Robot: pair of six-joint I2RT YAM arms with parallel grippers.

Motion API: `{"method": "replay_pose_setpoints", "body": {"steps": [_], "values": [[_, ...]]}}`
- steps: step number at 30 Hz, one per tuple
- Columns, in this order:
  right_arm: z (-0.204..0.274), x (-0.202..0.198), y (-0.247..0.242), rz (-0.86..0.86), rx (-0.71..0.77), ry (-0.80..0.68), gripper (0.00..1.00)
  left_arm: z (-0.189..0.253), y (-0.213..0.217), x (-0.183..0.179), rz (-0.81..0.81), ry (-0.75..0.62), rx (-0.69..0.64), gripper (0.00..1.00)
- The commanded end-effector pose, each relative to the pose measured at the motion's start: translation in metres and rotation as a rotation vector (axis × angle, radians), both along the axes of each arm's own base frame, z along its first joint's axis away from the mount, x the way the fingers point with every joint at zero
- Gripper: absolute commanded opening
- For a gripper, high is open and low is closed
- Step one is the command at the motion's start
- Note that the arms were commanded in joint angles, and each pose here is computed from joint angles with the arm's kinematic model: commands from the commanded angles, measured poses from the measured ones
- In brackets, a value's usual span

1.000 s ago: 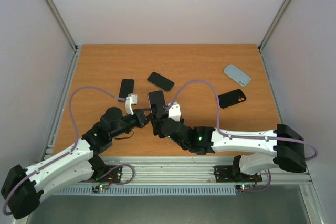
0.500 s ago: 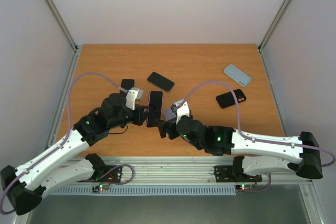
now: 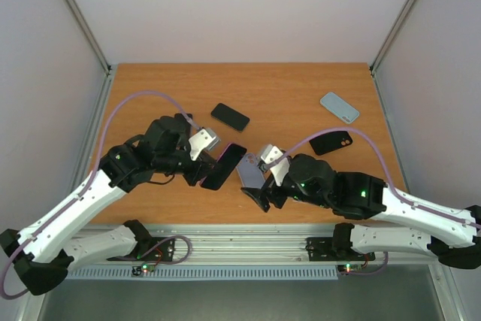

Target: Put the phone into the phone case

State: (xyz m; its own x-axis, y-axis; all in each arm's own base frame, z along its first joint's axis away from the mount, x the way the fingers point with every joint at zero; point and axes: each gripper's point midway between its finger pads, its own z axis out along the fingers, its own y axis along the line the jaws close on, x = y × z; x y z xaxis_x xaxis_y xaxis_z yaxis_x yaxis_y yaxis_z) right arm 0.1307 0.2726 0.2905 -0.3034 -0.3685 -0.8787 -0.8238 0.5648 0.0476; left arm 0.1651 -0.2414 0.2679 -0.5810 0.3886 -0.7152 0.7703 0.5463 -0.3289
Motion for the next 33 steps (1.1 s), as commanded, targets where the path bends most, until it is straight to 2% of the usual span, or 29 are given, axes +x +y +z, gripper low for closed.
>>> {"method": "replay_pose_setpoints", "body": {"steps": [1, 5, 11, 18, 21, 25, 30, 33], "values": [[0.002, -0.023, -0.006, 0.206, -0.128, -0.063, 0.98, 0.021, -0.010, -0.022, -0.237, -0.108, -0.027, 0.01], [0.014, -0.023, -0.006, 0.246, -0.173, -0.093, 0.98, 0.022, -0.013, -0.037, -0.391, -0.143, -0.013, 0.01], [0.015, -0.025, 0.007, 0.348, -0.239, -0.083, 0.98, 0.021, -0.017, -0.045, -0.496, -0.125, 0.008, 0.00], [0.015, -0.018, 0.017, 0.414, -0.226, 0.021, 0.86, 0.013, -0.014, -0.051, -0.536, -0.214, -0.013, 0.00], [0.008, -0.013, 0.024, 0.432, -0.239, 0.067, 0.79, 0.013, -0.012, -0.054, -0.549, -0.242, -0.032, 0.00], [0.002, -0.013, 0.037, 0.478, -0.252, 0.112, 0.58, 0.012, -0.011, -0.056, -0.550, -0.262, -0.044, 0.01], [-0.005, -0.018, 0.047, 0.546, -0.249, 0.165, 0.39, 0.010, -0.012, -0.054, -0.545, -0.260, -0.040, 0.00], [-0.008, -0.018, 0.051, 0.570, -0.239, 0.188, 0.34, 0.009, -0.012, -0.055, -0.548, -0.256, -0.044, 0.00]]}}
